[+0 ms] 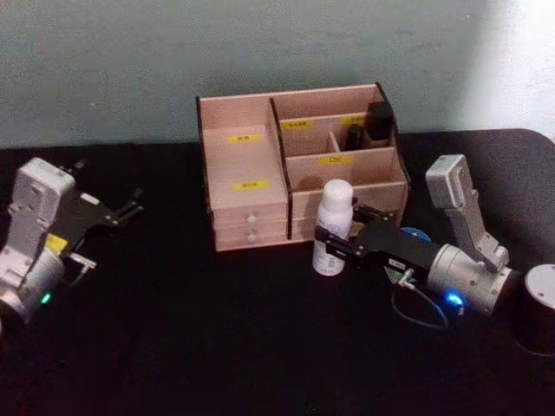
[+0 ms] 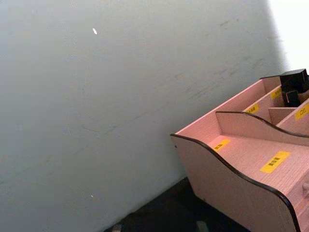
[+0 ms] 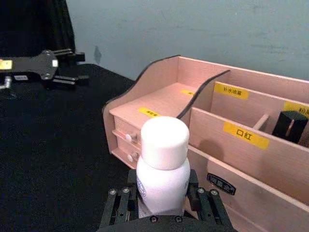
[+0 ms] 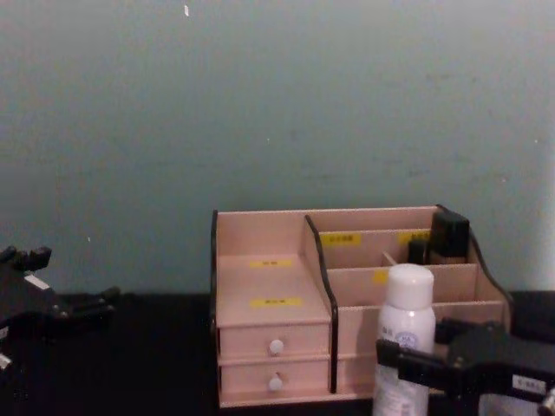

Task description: Pick up the facial cleanser and watermelon frost from the table and place them into the tiered storage box.

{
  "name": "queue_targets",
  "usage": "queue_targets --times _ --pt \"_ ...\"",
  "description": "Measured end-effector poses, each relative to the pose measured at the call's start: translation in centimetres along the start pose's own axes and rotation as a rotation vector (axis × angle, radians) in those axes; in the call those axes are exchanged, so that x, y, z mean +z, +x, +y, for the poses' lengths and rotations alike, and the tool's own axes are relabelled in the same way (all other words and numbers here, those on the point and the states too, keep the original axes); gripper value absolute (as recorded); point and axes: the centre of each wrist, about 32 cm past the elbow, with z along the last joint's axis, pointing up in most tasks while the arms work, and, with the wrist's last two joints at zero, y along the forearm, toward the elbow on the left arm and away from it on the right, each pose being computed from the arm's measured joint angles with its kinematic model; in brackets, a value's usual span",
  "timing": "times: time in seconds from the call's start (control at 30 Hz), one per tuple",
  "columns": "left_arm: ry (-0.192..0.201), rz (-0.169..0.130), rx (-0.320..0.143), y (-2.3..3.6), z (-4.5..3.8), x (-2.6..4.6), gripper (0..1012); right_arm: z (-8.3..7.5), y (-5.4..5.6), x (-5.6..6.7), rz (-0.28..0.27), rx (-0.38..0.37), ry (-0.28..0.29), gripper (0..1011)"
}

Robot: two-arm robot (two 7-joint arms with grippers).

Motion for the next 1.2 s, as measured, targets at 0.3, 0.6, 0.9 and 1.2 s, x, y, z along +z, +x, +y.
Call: queue_targets --times 0.3,0.6,0.9,1.2 --pt "0.000 0.000 0.000 0.00 0.00 0.00 1002 -0.6 0.2 1.3 0.017 0.030 0.024 594" --pt "0.000 0.000 0.000 0.00 0.00 0.00 1001 -0.2 0.7 4.3 0.036 0.036 0.099 594" --pt "0.000 0.000 0.000 0.00 0.00 0.00 1001 1.8 1.9 6.2 0.024 -0.024 0.147 594" --pt "0.000 0.000 0.000 0.00 0.00 0.00 1001 3.2 3.4 7.2 0.002 -0.084 0.175 594"
